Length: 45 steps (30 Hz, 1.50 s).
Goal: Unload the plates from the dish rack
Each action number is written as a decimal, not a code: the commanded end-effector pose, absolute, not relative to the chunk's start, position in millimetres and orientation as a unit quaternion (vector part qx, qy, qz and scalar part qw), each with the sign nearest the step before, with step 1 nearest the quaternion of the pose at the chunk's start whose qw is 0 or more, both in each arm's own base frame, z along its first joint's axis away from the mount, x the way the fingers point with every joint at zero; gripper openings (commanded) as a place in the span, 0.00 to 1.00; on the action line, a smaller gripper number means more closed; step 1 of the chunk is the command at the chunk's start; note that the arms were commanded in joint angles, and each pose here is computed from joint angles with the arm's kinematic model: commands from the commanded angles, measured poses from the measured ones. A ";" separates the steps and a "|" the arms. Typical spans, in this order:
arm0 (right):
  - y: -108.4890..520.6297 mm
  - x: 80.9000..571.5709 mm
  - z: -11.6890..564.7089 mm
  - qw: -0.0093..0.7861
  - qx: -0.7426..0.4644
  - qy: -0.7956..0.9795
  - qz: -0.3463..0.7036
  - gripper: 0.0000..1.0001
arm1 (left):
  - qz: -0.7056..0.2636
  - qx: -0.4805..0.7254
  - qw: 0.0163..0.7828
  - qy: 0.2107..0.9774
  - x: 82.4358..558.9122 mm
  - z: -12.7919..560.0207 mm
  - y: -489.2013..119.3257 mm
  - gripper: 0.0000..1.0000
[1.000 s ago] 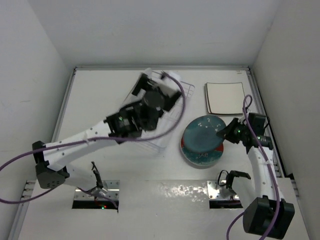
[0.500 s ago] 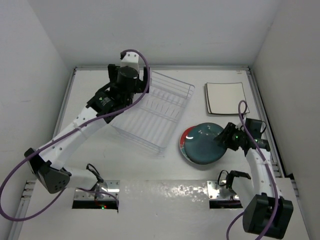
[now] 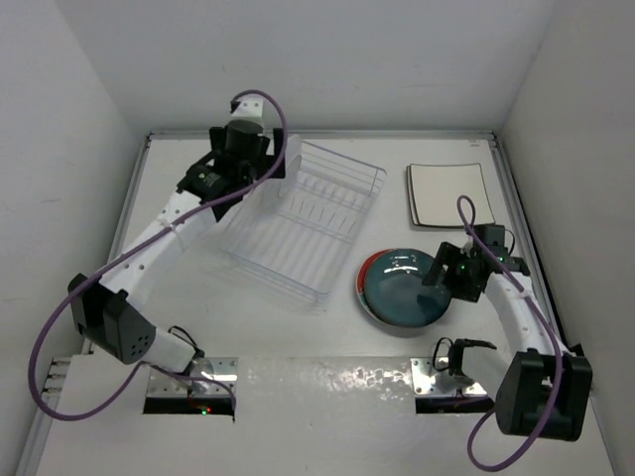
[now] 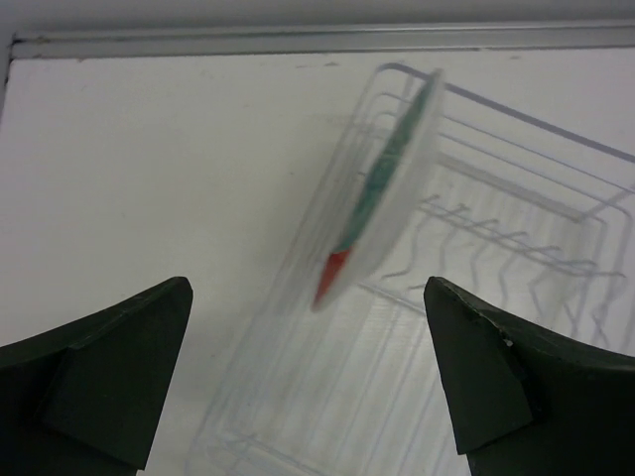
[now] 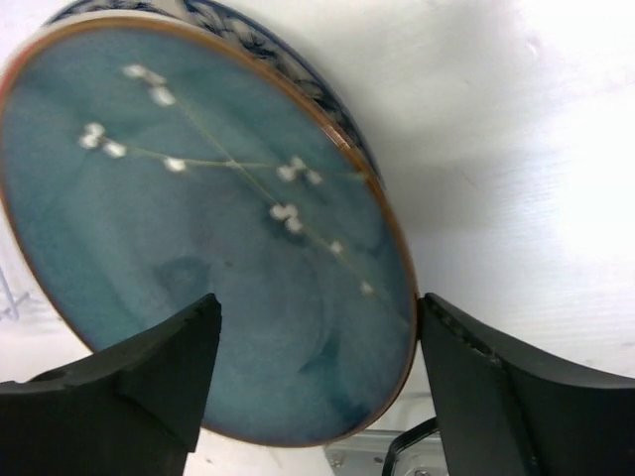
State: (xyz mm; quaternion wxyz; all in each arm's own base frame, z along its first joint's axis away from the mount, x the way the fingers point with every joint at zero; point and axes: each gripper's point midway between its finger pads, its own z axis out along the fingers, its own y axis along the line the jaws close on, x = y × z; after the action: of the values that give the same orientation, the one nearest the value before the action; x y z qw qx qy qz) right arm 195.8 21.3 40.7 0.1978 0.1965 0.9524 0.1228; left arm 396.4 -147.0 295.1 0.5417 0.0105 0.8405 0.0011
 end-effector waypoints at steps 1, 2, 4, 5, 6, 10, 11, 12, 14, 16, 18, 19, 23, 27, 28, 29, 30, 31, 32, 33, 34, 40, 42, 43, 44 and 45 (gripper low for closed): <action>24.8 222.4 64.1 0.235 0.171 0.951 0.103 0.78 | -0.013 -0.030 0.541 0.840 413.5 295.4 -124.5 1.00; 28.2 227.0 66.7 0.237 0.166 0.951 0.106 0.79 | -0.018 -0.034 0.541 0.840 415.0 295.8 -123.9 1.00; 33.4 229.6 63.4 0.225 0.164 0.954 0.108 0.79 | -0.024 -0.036 0.541 0.840 416.6 294.9 -122.8 1.00; 35.0 231.9 64.1 0.226 0.166 0.954 0.108 0.80 | -0.027 -0.034 0.540 0.841 416.7 293.9 -123.7 1.00; 34.7 233.0 63.8 0.226 0.170 0.953 0.107 0.80 | -0.027 -0.031 0.539 0.842 417.0 291.8 -124.3 1.00; 32.5 234.4 64.5 0.233 0.179 0.951 0.101 0.80 | -0.028 -0.023 0.536 0.844 417.1 287.9 -125.7 1.00; 29.2 235.1 65.9 0.240 0.180 0.949 0.094 0.81 | -0.029 -0.024 0.536 0.844 417.5 288.0 -125.9 1.00; 26.1 235.0 67.6 0.242 0.181 0.949 0.086 0.81 | -0.030 -0.025 0.536 0.843 418.6 288.3 -126.0 1.00; 17.4 228.7 72.1 0.240 0.183 0.952 0.059 0.99 | -0.037 -0.026 0.535 0.844 419.8 287.9 -129.2 1.00; 4.5 227.8 83.1 0.253 0.188 0.948 0.026 0.99 | -0.048 -0.023 0.534 0.844 423.4 288.4 -134.4 1.00; 2.1 232.5 103.5 0.289 0.187 0.938 0.026 0.99 | -0.061 -0.016 0.531 0.845 430.8 288.6 -140.7 0.98; 6.2 236.4 119.9 0.315 0.181 0.931 0.042 0.99 | -0.077 0.005 0.527 0.846 437.1 288.8 -148.6 0.96; 15.6 240.8 146.7 0.349 0.155 0.921 0.072 0.99 | -0.110 0.046 0.501 0.857 456.2 274.8 -163.4 0.89; 33.0 236.3 151.4 0.342 0.120 0.925 0.115 0.99 | -0.146 0.074 0.473 0.866 481.1 267.7 -170.4 0.77; 34.8 235.1 150.2 0.340 0.112 0.926 0.118 0.99 | -0.159 0.084 0.461 0.869 483.5 262.3 -175.9 0.75; 36.4 233.7 148.5 0.336 0.108 0.928 0.122 0.99 | -0.156 0.083 0.444 0.878 490.6 246.2 -177.0 0.72; 36.2 232.9 147.1 0.335 0.107 0.928 0.122 0.99 | -0.155 0.080 0.442 0.880 494.7 247.6 -174.4 0.65; 36.5 232.5 146.4 0.336 0.103 0.928 0.122 0.99 | -0.159 0.082 0.436 0.882 497.2 242.0 -175.9 0.63; 37.5 232.2 145.5 0.336 0.100 0.928 0.124 0.99 | -0.160 0.081 0.426 0.887 500.6 231.6 -176.7 0.59; 37.3 232.8 145.8 0.338 0.099 0.928 0.124 0.99 | -0.163 0.081 0.424 0.887 502.2 230.7 -176.9 0.47; 37.8 232.4 145.3 0.337 0.097 0.928 0.125 0.99 | -0.167 0.082 0.419 0.889 502.1 227.6 -178.0 0.42; 38.3 235.6 147.1 0.343 0.096 0.926 0.127 0.99 | -0.179 0.086 0.420 0.886 503.2 232.9 -180.7 0.29; 38.9 236.4 146.5 0.345 0.098 0.924 0.130 0.99 | -0.186 0.092 0.415 0.886 501.9 232.9 -183.7 0.26; 39.6 236.1 145.6 0.344 0.097 0.925 0.131 0.99 | -0.185 0.093 0.412 0.887 501.7 232.2 -183.8 0.17; 40.4 236.1 145.4 0.344 0.097 0.925 0.133 0.99 | -0.185 0.093 0.411 0.888 501.9 232.1 -183.2 0.14; 40.4 235.8 144.8 0.343 0.097 0.925 0.133 0.99 | -0.184 0.095 0.407 0.890 502.3 230.4 -183.4 0.04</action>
State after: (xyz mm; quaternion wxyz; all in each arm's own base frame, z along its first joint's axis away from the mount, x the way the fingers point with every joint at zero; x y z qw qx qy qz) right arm 231.7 36.2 142.3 0.3309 0.1101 0.9291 0.1235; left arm 493.7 -184.4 205.0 0.3832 0.0893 0.9022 -0.1766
